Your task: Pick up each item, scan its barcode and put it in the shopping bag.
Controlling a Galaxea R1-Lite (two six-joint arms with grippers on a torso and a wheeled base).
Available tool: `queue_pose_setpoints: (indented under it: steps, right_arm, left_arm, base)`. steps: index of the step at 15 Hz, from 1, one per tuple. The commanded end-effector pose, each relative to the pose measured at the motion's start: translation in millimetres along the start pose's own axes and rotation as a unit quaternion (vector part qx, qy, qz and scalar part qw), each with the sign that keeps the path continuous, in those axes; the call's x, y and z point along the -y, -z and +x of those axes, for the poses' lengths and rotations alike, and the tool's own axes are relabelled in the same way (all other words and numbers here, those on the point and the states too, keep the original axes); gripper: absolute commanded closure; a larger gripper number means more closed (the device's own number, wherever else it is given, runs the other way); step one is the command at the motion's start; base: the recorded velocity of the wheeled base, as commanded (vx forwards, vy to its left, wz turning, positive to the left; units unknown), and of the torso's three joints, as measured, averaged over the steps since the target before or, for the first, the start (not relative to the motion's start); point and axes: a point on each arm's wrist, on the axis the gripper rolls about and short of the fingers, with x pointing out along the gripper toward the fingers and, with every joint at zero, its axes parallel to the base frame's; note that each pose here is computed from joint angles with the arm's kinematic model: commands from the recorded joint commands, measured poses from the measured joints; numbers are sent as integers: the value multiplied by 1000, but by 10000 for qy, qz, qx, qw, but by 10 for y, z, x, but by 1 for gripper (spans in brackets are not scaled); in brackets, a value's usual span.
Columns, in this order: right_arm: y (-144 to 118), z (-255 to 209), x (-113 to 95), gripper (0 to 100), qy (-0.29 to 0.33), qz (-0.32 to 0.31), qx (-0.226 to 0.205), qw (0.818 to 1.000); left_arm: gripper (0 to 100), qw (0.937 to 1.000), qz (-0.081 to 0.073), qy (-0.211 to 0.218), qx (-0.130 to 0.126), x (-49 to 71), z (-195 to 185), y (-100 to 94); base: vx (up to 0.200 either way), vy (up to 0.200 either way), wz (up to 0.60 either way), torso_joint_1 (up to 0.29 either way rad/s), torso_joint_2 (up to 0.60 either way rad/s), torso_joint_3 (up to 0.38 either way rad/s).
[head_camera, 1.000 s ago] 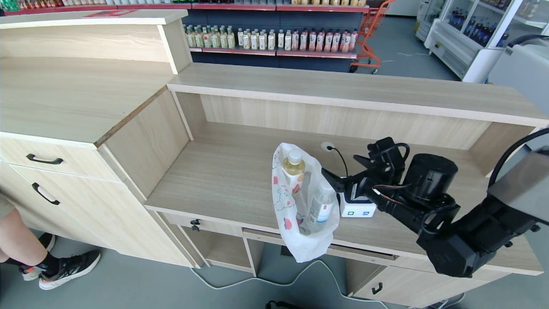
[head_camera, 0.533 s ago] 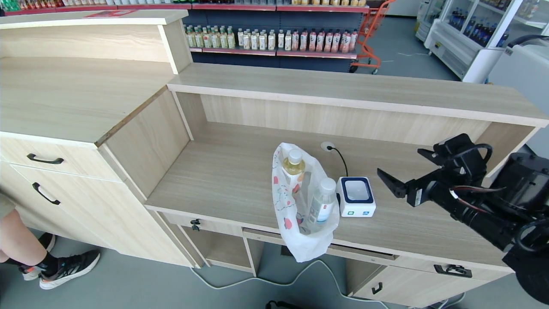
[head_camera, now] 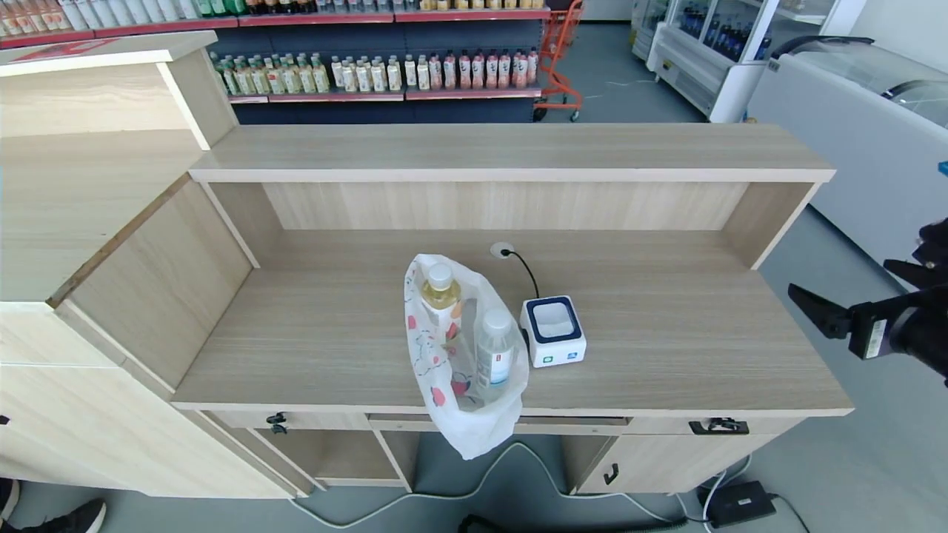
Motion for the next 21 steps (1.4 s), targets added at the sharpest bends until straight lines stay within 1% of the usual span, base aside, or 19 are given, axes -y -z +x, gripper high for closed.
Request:
queue_pose_setpoints:
  steps: [1, 2, 3, 4, 5, 6, 8, 9, 10, 11, 12, 13, 14, 16, 18, 21]
  right_arm:
    - [-51, -455, 105, 0, 708, 474, 143, 9963]
    - [73, -658, 54, 0, 1052, 608, -4, 9926]
    - [266, -914, -43, 0, 1083, 733, -149, 9913]
    - [410, -1063, -114, 0, 1039, 750, -262, 9914]
    - [564, -1345, -227, 0, 909, 849, -346, 9916]
    - [648, -1538, -273, 0, 891, 1089, -450, 9890]
    - [851, -1865, -367, 0, 602, 1468, -484, 9861]
    - [951, -2010, -398, 0, 637, 1578, -336, 9848]
    - [1062, -2105, -433, 0, 651, 1514, -381, 9856]
    - [1085, -2151, -441, 0, 630, 1470, -180, 9870]
    - [1081, -2197, -448, 0, 455, 1439, 197, 9883]
    - [1081, -2199, -452, 0, 390, 1423, 223, 9888]
    - [1089, -2223, -455, 0, 430, 1422, 356, 9883]
    - [1096, -2222, -458, 0, 411, 1548, 325, 9866]
    - [1127, -2220, -468, 0, 384, 1602, 169, 9862]
    - [1135, -2220, -470, 0, 385, 1661, 132, 9853]
  left_arm:
    - [0, 10000, -4, -3, 1, 0, 0, 1]
    - [0, 10000, -4, -3, 1, 0, 0, 1]
    - [0, 10000, -4, -3, 1, 0, 0, 1]
    - [0, 10000, -4, -3, 1, 0, 0, 1]
    - [0, 10000, -4, -3, 1, 0, 0, 1]
    - [0, 10000, -4, -11, 1, 0, 0, 1]
    - [0, 10000, -4, -11, 1, 0, 0, 1]
    - [0, 10000, -4, -11, 1, 0, 0, 1]
    - [0, 10000, -4, -11, 1, 0, 0, 1]
    - [0, 10000, -4, -11, 1, 0, 0, 1]
    - [0, 10000, -4, -11, 1, 0, 0, 1]
    - [0, 10000, -4, -11, 1, 0, 0, 1]
    - [0, 10000, -4, -11, 1, 0, 0, 1]
    - [0, 10000, -4, -11, 1, 0, 0, 1]
    - [0, 10000, -4, -11, 1, 0, 0, 1]
    - [0, 10000, -4, -11, 1, 0, 0, 1]
  base:
    - [0, 0, 0, 0, 0, 0]
    - [0, 0, 0, 0, 0, 0]
    - [0, 0, 0, 0, 0, 0]
    - [0, 0, 0, 0, 0, 0]
    - [0, 0, 0, 0, 0, 0]
    - [0, 0, 0, 0, 0, 0]
    - [0, 0, 0, 0, 0, 0]
    - [0, 0, 0, 0, 0, 0]
    - [0, 0, 0, 0, 0, 0]
    - [0, 0, 0, 0, 0, 0]
    - [0, 0, 0, 0, 0, 0]
    - [0, 0, 0, 0, 0, 0]
    - [0, 0, 0, 0, 0, 0]
    - [0, 0, 0, 0, 0, 0]
    - [0, 0, 0, 0, 0, 0]
    - [0, 0, 0, 0, 0, 0]
